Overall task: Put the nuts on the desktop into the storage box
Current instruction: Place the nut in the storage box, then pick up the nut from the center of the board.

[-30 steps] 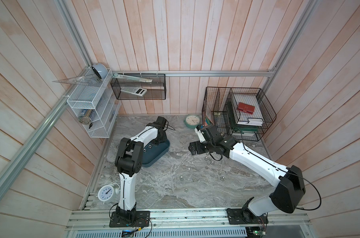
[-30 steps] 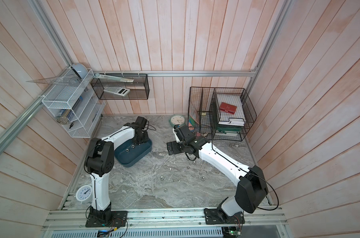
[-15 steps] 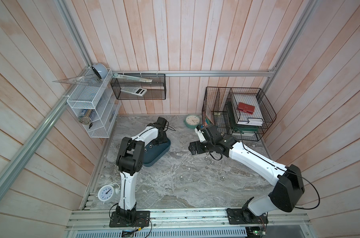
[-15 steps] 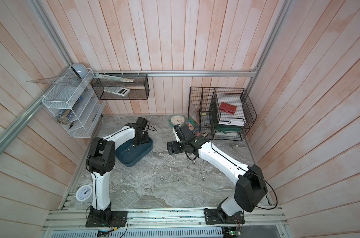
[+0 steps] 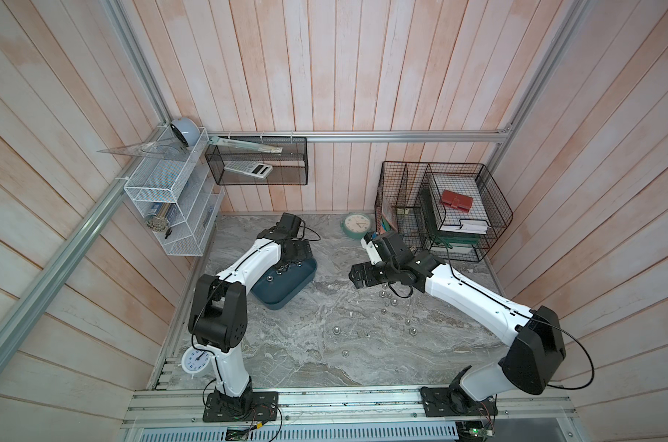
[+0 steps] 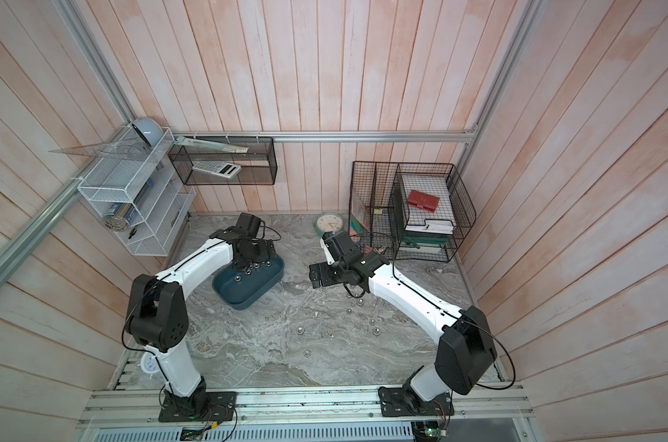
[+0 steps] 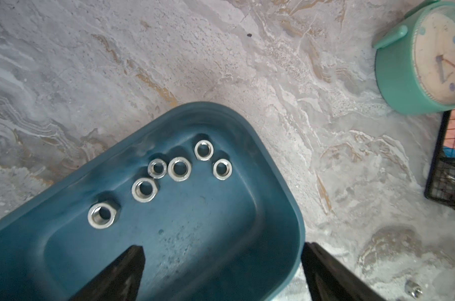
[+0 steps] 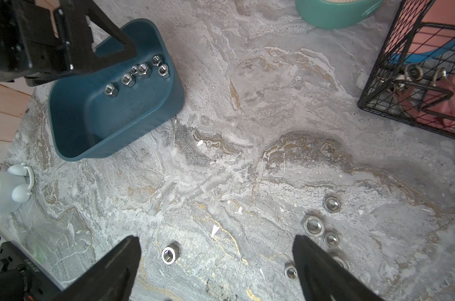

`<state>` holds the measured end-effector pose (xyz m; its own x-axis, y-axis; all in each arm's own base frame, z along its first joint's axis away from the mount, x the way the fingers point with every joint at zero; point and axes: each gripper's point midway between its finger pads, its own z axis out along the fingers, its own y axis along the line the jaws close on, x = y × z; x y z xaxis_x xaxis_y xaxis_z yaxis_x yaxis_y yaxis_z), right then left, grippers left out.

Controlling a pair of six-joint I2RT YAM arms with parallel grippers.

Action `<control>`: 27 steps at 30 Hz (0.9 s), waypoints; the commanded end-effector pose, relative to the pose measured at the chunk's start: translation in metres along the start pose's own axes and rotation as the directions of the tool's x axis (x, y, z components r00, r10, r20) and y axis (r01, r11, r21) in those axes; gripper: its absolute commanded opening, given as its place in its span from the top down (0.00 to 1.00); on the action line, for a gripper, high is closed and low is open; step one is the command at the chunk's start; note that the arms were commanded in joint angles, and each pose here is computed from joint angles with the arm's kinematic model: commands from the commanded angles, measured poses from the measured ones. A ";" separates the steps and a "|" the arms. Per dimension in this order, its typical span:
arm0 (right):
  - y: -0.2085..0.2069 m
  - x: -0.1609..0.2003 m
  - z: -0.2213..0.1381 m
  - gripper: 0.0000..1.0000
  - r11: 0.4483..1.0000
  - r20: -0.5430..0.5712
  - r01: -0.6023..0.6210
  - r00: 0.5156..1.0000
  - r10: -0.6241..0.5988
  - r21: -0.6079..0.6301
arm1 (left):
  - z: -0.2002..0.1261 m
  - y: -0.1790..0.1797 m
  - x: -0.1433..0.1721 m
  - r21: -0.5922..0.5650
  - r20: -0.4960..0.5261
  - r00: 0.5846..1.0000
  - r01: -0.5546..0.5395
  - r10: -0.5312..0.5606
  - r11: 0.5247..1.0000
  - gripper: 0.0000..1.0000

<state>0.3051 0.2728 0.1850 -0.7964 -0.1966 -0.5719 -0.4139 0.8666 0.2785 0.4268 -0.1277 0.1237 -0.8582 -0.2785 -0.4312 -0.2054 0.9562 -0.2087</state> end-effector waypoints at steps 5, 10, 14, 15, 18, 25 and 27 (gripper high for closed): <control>0.002 0.007 -0.010 0.02 0.999 0.011 -0.028 1.000 0.029 -0.033 | -0.018 0.010 0.026 0.001 -0.008 0.999 0.032 -0.032 0.999 0.00; 0.002 0.015 -0.015 0.02 0.999 0.016 -0.033 0.999 0.033 -0.033 | -0.030 0.017 0.043 0.009 -0.003 1.000 0.027 -0.027 1.000 0.00; 0.001 0.026 -0.019 0.02 0.999 0.016 -0.035 0.999 0.036 -0.027 | -0.036 0.019 0.063 0.018 -0.029 1.000 -0.011 0.011 1.000 0.00; 0.001 0.028 -0.021 0.02 0.999 0.018 -0.036 0.999 0.037 -0.026 | -0.038 0.018 0.067 0.010 -0.031 0.999 -0.027 0.027 1.000 0.00; 0.001 0.035 -0.025 0.02 0.999 0.020 -0.035 0.999 0.035 -0.019 | -0.042 0.010 0.084 -0.009 -0.040 0.995 -0.091 0.091 0.996 0.00; -0.005 0.054 -0.039 0.02 0.999 0.029 -0.053 0.998 0.052 0.005 | -0.048 -0.025 0.131 0.035 -0.066 0.982 -0.175 0.177 0.984 0.00; -0.008 0.061 -0.043 0.02 0.998 0.030 -0.061 0.998 0.061 0.008 | -0.050 -0.034 0.144 0.046 -0.074 0.974 -0.209 0.212 0.977 0.00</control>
<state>0.2484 0.2441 0.1838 -0.7995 -0.1467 -0.5825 -0.3902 0.8641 0.3179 0.2961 -0.1916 0.1101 -0.9201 -0.0647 -0.3864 0.0001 0.9863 -0.1652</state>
